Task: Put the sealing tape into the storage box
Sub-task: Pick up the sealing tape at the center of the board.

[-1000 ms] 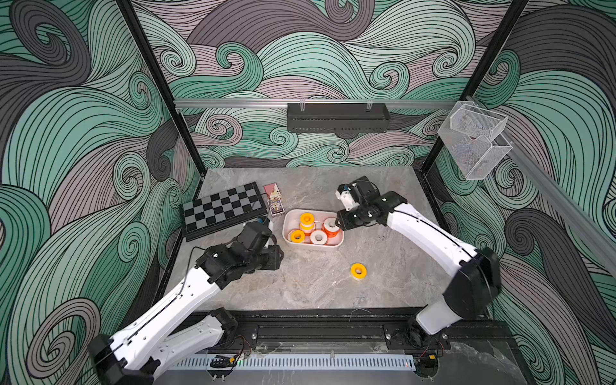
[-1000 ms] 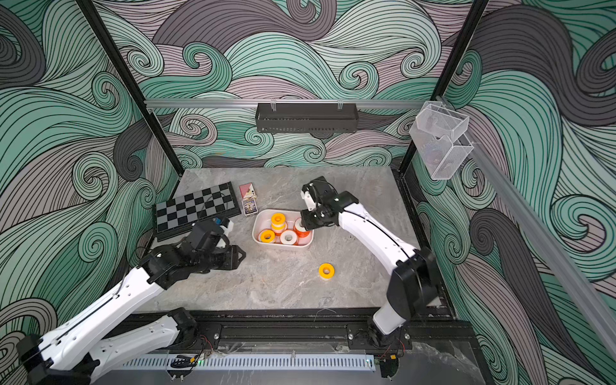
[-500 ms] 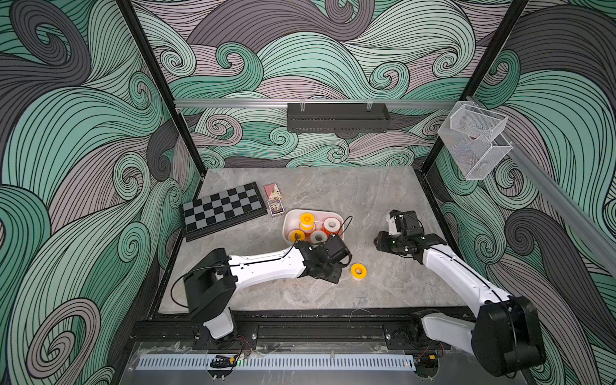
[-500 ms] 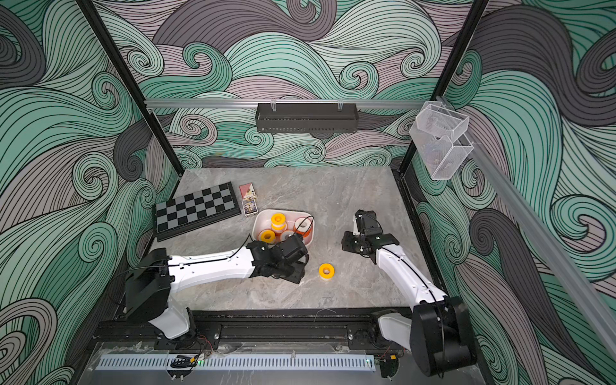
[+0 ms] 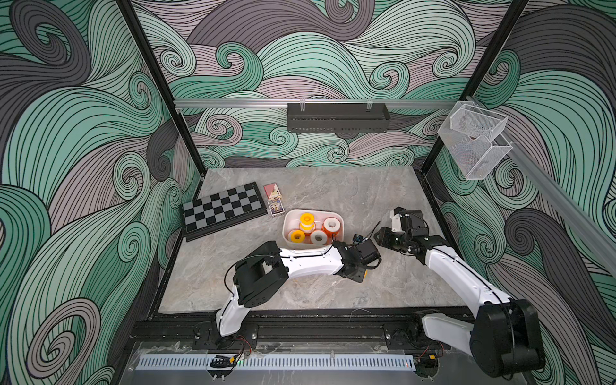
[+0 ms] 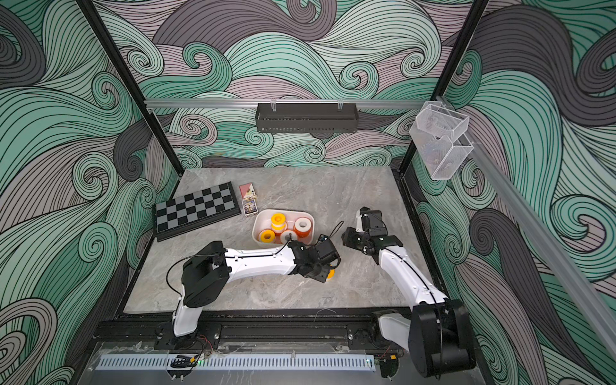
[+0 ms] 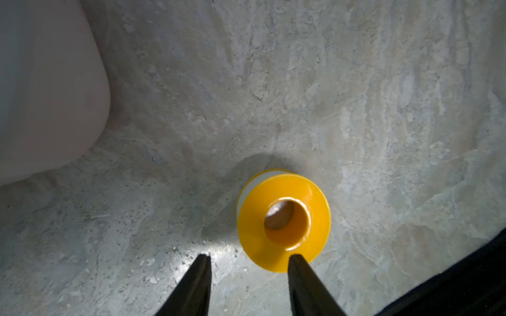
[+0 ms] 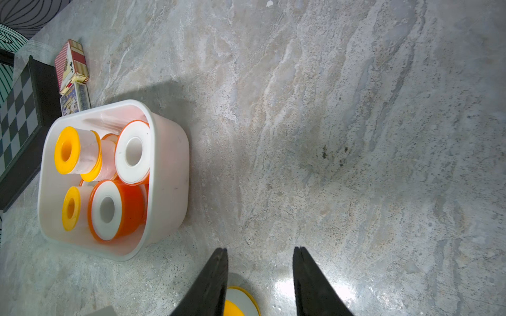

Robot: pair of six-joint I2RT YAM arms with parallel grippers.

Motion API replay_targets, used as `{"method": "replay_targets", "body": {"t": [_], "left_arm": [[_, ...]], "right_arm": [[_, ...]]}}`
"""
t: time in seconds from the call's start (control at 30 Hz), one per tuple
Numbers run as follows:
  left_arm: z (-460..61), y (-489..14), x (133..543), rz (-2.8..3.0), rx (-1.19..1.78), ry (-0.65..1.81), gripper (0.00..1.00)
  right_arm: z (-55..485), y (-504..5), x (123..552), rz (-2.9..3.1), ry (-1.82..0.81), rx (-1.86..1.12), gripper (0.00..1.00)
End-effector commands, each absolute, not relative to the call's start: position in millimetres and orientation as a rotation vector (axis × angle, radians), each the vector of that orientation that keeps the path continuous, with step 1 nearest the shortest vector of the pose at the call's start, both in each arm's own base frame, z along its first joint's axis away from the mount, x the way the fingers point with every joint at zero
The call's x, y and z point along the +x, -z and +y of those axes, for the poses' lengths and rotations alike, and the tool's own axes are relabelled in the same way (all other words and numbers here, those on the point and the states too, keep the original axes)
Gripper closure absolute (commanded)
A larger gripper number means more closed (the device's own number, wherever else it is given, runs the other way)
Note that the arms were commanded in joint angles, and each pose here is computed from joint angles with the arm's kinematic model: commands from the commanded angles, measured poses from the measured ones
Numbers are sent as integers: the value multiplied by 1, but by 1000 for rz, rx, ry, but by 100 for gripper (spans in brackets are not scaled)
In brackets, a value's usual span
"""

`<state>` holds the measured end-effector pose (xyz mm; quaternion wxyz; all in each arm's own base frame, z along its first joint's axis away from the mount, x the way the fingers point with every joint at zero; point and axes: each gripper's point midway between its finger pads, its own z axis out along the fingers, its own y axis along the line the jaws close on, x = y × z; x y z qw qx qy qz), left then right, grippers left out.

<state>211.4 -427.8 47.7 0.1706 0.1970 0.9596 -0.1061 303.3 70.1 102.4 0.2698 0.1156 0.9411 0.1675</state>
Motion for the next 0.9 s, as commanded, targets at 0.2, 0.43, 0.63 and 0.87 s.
{"method": "replay_targets", "body": {"t": [0.2,0.43,0.63,0.87], "left_arm": [[-421,-26,218,2747,595,106,52],[-412,-11,212,2785,608,61,61],[-398,-18,207,2780,597,62,72],[-385,-43,201,2757,598,102,76]], "right_arm": [[76,-99,303,2550,-500,294,57],[78,-99,303,2554,-516,285,57],[81,-98,304,2558,-538,279,57],[86,-94,302,2565,-573,271,57]]}}
